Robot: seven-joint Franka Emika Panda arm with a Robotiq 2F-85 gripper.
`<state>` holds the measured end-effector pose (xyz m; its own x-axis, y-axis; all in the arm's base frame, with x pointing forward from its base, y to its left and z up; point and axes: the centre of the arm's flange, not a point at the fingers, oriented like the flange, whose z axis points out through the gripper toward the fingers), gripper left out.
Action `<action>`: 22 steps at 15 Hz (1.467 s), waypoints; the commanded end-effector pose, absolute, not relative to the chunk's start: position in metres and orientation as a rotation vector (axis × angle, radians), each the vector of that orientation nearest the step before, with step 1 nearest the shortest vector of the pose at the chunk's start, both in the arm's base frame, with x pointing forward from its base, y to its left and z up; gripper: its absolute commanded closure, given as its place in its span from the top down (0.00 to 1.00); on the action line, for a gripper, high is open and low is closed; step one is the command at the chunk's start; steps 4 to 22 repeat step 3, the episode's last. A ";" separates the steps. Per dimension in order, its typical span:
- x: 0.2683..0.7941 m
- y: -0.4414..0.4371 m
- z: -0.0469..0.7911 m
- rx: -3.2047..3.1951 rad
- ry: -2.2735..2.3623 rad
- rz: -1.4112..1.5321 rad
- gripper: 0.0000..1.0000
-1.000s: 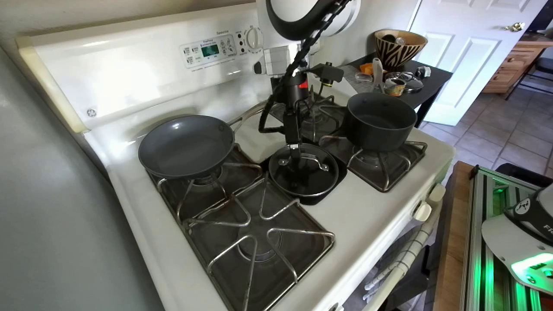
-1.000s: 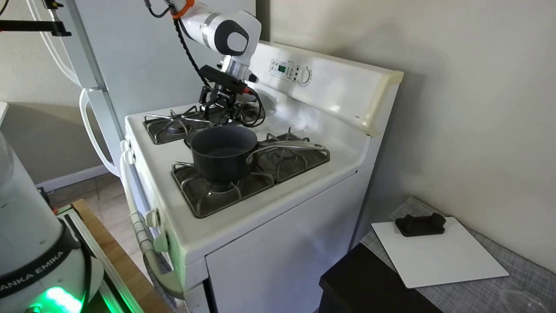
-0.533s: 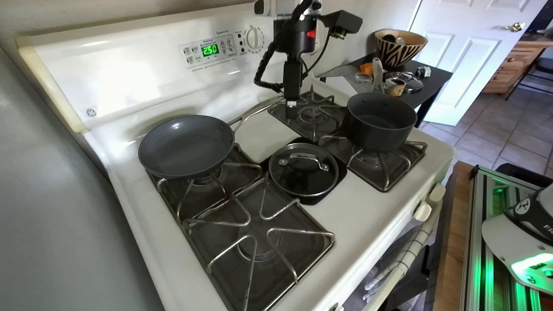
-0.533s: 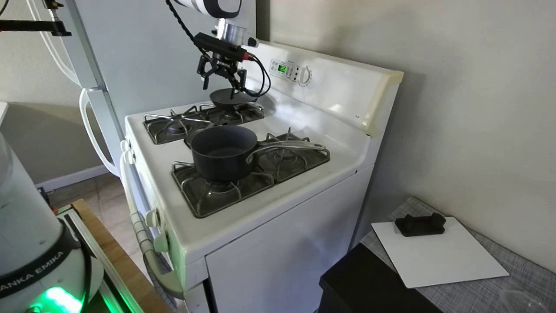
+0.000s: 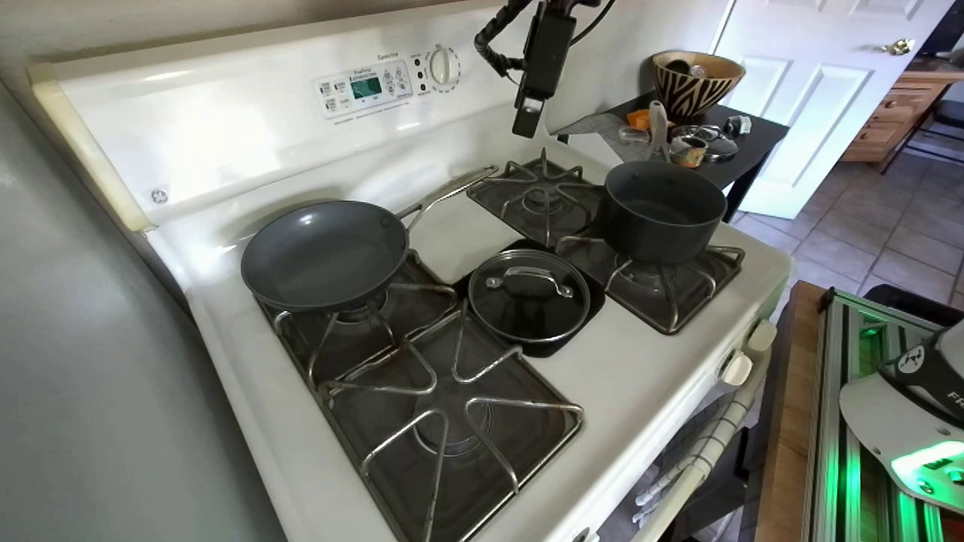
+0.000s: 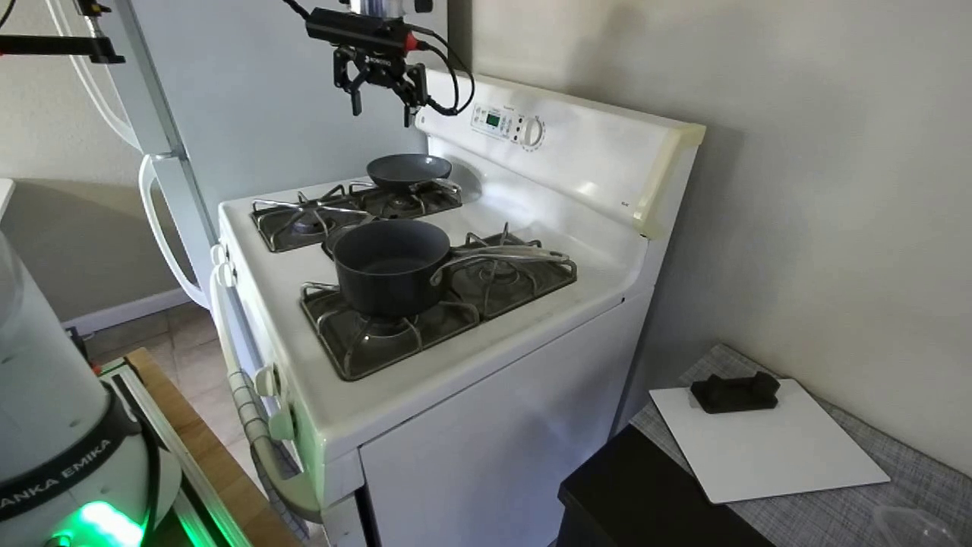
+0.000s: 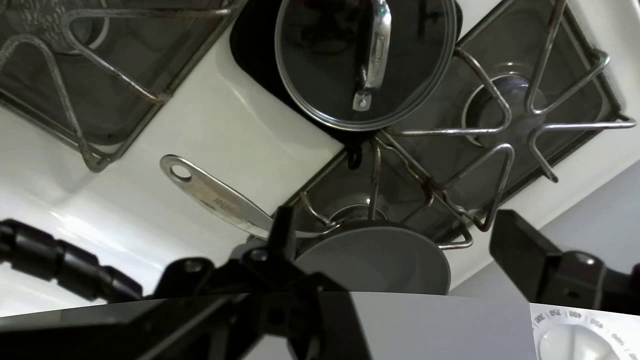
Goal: Remove the glass lid from the pot and put it on the black pot holder on the stove
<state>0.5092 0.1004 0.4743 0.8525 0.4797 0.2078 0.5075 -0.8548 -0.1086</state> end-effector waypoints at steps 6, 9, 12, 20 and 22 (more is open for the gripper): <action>0.497 0.098 0.478 -2.865 -0.778 -0.282 1.00; 0.497 0.098 0.478 -2.865 -0.778 -0.282 1.00; 0.497 0.098 0.478 -2.865 -0.778 -0.282 1.00; 0.497 0.098 0.478 -2.865 -0.778 -0.282 1.00; 0.497 0.098 0.478 -2.865 -0.778 -0.282 1.00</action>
